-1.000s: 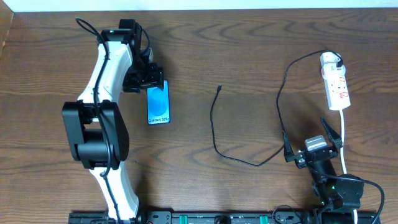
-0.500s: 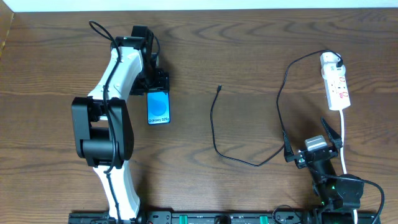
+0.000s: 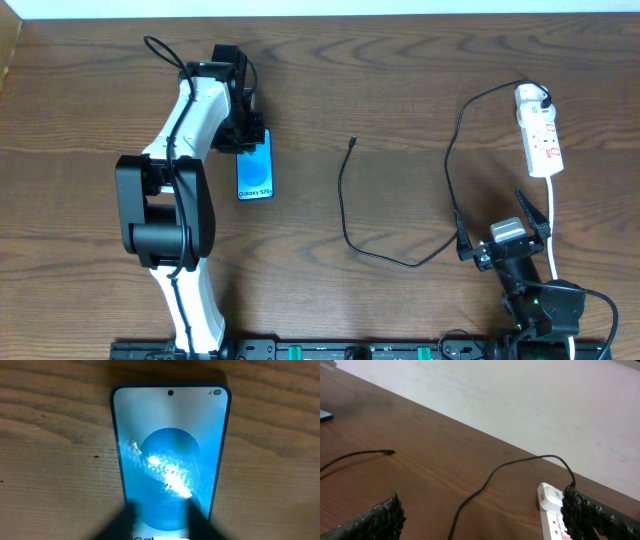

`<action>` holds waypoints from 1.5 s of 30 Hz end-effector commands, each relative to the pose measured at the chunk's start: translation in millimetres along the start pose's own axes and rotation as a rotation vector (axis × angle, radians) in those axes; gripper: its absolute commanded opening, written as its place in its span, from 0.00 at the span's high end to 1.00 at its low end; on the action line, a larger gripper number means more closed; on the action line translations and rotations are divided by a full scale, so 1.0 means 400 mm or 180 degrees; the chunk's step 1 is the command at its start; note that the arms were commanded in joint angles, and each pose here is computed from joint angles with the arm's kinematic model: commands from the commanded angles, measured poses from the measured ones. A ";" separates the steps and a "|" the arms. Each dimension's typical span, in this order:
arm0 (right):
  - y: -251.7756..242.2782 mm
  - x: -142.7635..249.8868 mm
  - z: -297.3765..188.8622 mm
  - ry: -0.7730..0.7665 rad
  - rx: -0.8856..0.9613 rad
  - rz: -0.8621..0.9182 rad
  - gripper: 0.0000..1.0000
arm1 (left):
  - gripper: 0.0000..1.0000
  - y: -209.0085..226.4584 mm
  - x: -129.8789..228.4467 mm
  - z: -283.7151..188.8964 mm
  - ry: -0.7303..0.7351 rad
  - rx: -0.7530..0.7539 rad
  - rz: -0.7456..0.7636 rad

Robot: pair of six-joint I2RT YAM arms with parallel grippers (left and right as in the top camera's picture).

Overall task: Plug charger to phone and switch on socket
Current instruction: 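Lower the left gripper and close it on the phone's sides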

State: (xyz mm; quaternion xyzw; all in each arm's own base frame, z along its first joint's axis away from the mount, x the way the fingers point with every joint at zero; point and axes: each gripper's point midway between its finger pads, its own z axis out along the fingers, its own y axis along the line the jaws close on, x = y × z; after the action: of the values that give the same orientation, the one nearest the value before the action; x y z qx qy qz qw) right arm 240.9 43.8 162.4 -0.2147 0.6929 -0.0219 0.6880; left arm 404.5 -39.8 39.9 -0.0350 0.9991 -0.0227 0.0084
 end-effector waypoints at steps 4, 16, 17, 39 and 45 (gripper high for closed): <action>0.006 0.000 0.000 -0.0006 -0.0030 0.0023 0.01 | 0.03 0.009 0.006 0.018 0.0057 -0.0048 -0.0034; 0.006 0.000 0.000 -0.0006 -0.0030 0.0023 0.01 | 0.02 0.008 -0.002 0.022 0.0023 -0.0047 -0.0007; 0.006 0.000 0.000 -0.0006 -0.0030 0.0023 0.01 | 0.02 0.008 -0.001 0.023 0.0026 -0.0047 -0.0007; 0.006 0.000 0.000 -0.0006 -0.0030 0.0023 0.01 | 0.02 -0.006 0.025 0.093 0.0041 -0.0221 0.0050; 0.006 0.000 0.000 -0.0006 -0.0030 0.0023 0.01 | 0.02 0.000 0.013 0.096 -0.0035 -0.0276 0.0015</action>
State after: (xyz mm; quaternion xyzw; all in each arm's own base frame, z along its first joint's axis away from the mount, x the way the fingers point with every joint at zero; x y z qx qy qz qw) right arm 240.9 43.8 162.5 -0.2147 0.6928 -0.0220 0.6881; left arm 400.8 -49.1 8.0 -0.0231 0.9996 0.0027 0.0151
